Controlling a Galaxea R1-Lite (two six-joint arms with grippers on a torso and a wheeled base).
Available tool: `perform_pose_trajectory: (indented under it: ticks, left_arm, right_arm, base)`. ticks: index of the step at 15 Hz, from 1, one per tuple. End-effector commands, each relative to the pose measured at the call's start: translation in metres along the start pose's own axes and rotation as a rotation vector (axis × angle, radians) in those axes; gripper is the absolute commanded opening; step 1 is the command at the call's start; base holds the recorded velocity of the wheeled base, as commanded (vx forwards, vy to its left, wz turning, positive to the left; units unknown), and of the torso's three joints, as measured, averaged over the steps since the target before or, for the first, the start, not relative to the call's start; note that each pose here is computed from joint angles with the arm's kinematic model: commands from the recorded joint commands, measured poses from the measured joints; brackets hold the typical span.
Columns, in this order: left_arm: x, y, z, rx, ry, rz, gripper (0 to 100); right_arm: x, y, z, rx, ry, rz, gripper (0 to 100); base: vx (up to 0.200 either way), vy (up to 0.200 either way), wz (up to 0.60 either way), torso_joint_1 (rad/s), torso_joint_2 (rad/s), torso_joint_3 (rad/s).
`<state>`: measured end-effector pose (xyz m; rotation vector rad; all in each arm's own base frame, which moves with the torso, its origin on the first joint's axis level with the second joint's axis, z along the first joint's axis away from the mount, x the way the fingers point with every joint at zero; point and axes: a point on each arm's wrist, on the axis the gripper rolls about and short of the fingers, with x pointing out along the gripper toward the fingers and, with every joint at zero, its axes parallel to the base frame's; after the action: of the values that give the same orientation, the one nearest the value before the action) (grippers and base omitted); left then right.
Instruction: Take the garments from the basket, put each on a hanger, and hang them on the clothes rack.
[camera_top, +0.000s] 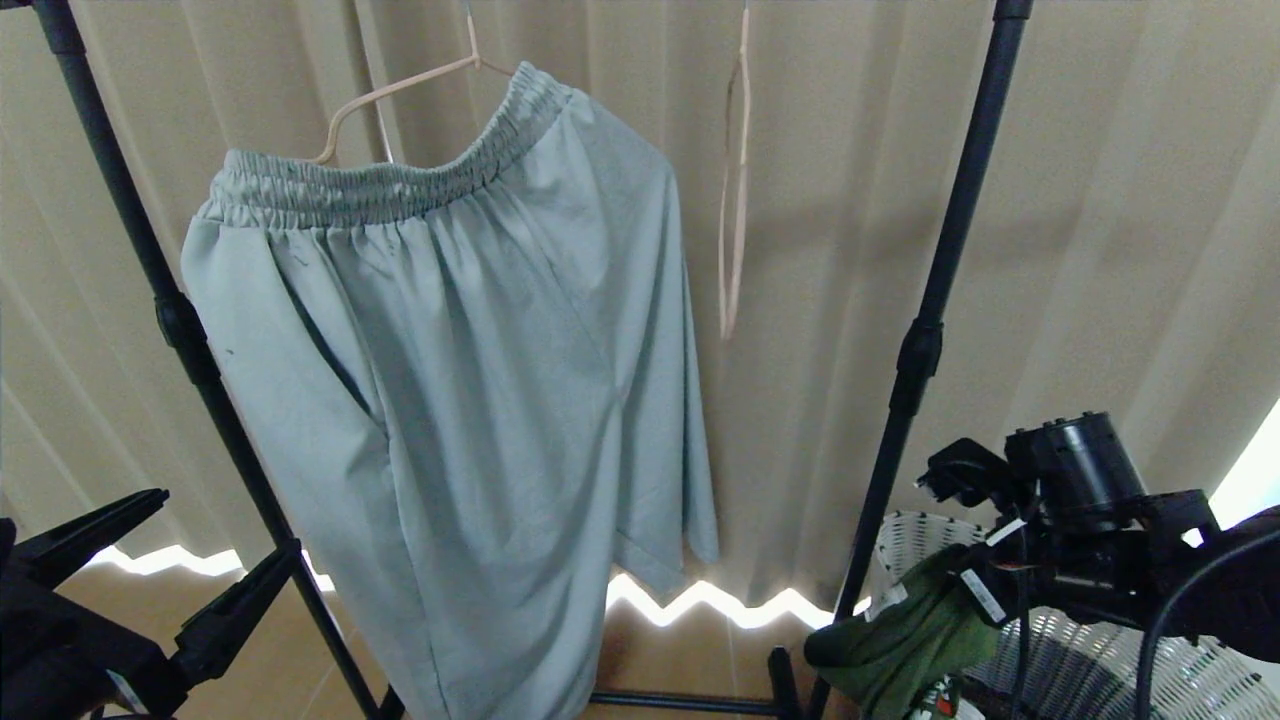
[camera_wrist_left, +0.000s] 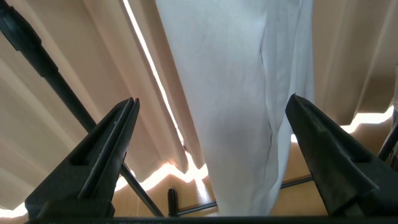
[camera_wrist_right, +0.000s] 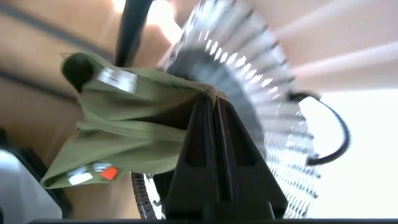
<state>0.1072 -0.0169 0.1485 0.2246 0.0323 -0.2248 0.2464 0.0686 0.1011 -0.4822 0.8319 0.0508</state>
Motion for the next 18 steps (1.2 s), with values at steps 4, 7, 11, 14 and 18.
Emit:
perform_pose_trajectory:
  ticks: [4,7,11,14,18]
  left_arm:
    - [0.0,0.0,0.0,-0.001,0.0,0.0,100]
    - [0.0,0.0,0.0,-0.001,-0.002,0.0,100]
    - [-0.003,0.0,0.001,0.001,-0.015,0.003,100]
    - [-0.003,0.0,0.001,0.001,-0.017,0.004,100]
    - [-0.003,0.0,0.001,0.0,-0.018,0.003,100]
  right_arm:
    - [-0.057,-0.021,0.012,0.07,-0.219,-0.033,0]
    - [-0.064,-0.023,0.014,0.077,-0.249,-0.036,0]
    - [-0.065,-0.02,0.018,0.072,-0.264,-0.026,0]
    - [-0.066,-0.019,0.019,0.068,-0.269,-0.021,0]
    - [-0.066,-0.019,0.019,0.073,-0.282,-0.024,0]
  base:
    - [0.0,0.0,0.0,0.0,0.0,0.0]
    - [0.0,0.0,0.0,0.0,0.0,0.0]
    - [-0.15,0.0,0.0,0.002,0.0,0.002]
    - [-0.2,0.0,0.0,0.002,0.0,0.001]
    - [-0.2,0.0,0.0,0.0,0.0,0.001]
